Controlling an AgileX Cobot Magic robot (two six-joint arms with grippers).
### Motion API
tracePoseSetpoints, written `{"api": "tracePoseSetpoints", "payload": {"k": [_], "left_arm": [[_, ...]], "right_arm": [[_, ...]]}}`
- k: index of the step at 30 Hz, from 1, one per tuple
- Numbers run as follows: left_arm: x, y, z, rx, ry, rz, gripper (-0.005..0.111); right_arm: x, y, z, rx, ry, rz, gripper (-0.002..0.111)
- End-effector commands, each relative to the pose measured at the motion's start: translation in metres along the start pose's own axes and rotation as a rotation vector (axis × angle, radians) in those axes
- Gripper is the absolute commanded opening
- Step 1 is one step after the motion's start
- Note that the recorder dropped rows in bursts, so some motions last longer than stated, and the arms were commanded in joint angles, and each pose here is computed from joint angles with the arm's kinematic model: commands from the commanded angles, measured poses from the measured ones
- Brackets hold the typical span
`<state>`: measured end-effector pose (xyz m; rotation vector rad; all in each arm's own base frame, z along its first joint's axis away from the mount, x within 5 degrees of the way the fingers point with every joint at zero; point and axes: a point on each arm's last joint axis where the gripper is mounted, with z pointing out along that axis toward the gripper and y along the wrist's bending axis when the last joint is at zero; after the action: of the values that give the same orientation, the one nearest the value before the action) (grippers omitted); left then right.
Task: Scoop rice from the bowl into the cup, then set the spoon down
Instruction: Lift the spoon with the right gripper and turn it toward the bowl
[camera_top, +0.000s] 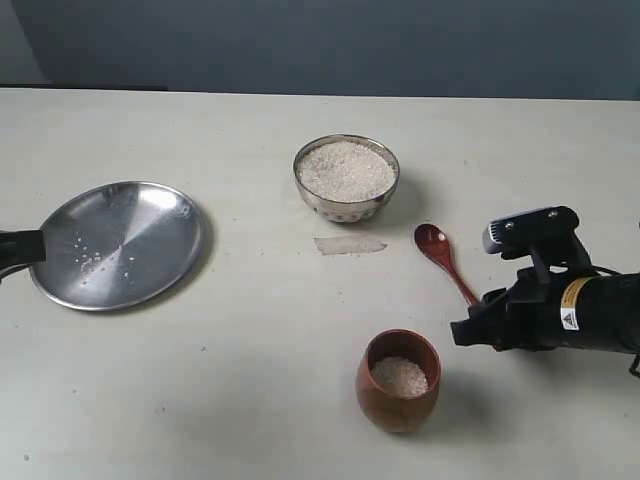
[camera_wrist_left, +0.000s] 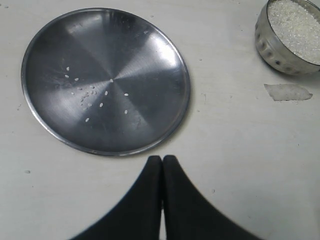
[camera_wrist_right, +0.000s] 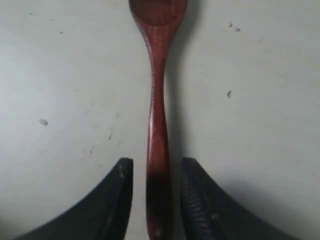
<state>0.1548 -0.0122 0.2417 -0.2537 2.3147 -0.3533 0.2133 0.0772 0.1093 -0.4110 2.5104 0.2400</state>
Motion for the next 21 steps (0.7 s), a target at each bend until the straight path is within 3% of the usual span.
{"api": "tracePoseSetpoints", "payload": {"k": [1, 19, 21], "left_arm": [[-0.001, -0.001, 0.0, 0.003, 0.001, 0.007, 0.0], [-0.001, -0.001, 0.0, 0.003, 0.001, 0.007, 0.0], [-0.001, -0.001, 0.0, 0.003, 0.001, 0.007, 0.0]], "right_arm": [[-0.001, 0.003, 0.001, -0.012, 0.0, -0.048, 0.032], [0.003, -0.001, 0.013, 0.012, 0.073, -0.049, 0.032], [0.003, -0.001, 0.013, 0.014, 0.08, -0.049, 0.027]]}}
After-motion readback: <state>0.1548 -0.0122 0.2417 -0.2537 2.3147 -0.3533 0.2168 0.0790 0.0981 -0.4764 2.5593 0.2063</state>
